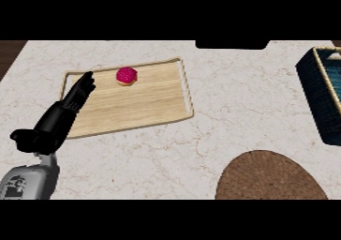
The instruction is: Pick the bell pepper from the placemat and place it in the basket
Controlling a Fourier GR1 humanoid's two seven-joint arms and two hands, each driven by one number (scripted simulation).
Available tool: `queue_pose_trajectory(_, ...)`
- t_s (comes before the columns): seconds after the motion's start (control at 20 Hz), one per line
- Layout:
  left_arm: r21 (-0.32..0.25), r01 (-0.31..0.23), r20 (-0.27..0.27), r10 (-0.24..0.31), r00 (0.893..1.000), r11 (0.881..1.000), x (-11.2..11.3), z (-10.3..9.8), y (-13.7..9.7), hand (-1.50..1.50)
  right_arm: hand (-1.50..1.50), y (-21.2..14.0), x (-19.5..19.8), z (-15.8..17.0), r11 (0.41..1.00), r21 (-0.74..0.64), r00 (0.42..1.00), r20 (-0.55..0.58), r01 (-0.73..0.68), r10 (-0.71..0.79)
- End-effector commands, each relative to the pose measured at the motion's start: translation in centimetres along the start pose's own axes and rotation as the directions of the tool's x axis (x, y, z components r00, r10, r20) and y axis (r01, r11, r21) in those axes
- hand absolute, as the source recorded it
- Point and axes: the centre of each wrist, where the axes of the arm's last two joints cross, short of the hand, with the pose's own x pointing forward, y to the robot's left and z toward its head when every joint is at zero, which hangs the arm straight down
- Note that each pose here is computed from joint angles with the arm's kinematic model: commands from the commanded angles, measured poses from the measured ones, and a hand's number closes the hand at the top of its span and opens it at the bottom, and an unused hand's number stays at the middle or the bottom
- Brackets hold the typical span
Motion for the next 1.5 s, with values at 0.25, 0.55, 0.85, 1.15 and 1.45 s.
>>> queue_pose_trajectory(0.25, -0.005, -0.006, -0.008, 0.006, 1.000, 1.000, -0.6, 0.7, -1.8, 0.00, 1.50, 0.4, -6.7, -5.7, 0.998, 0.050, 0.997, -0.058, -0.041, 0.044)
queue_pose_trajectory(0.55, 0.002, 0.008, -0.021, -0.008, 1.000, 1.000, -0.9, -1.2, 0.4, 0.00, 1.50, 2.6, -11.1, -6.3, 0.999, -0.012, 0.999, -0.018, -0.038, 0.038)
queue_pose_trajectory(0.85, 0.000, -0.014, -0.015, 0.014, 1.000, 1.000, 1.1, -0.3, -2.2, 0.00, 1.50, 3.1, -13.4, -7.0, 0.995, -0.046, 0.996, 0.038, -0.083, 0.085)
queue_pose_trajectory(1.15, 0.011, 0.009, -0.016, -0.009, 1.000, 1.000, 0.4, 0.2, -1.2, 0.00, -1.50, 0.4, -14.4, -8.1, 0.983, -0.169, 0.997, 0.004, 0.071, -0.071)
queue_pose_trajectory(1.45, 0.012, 0.012, -0.009, -0.012, 1.000, 1.000, -1.2, 1.2, 1.1, 0.00, -1.50, 0.8, -14.9, -8.8, 0.988, -0.153, 0.999, 0.044, 0.027, -0.020)
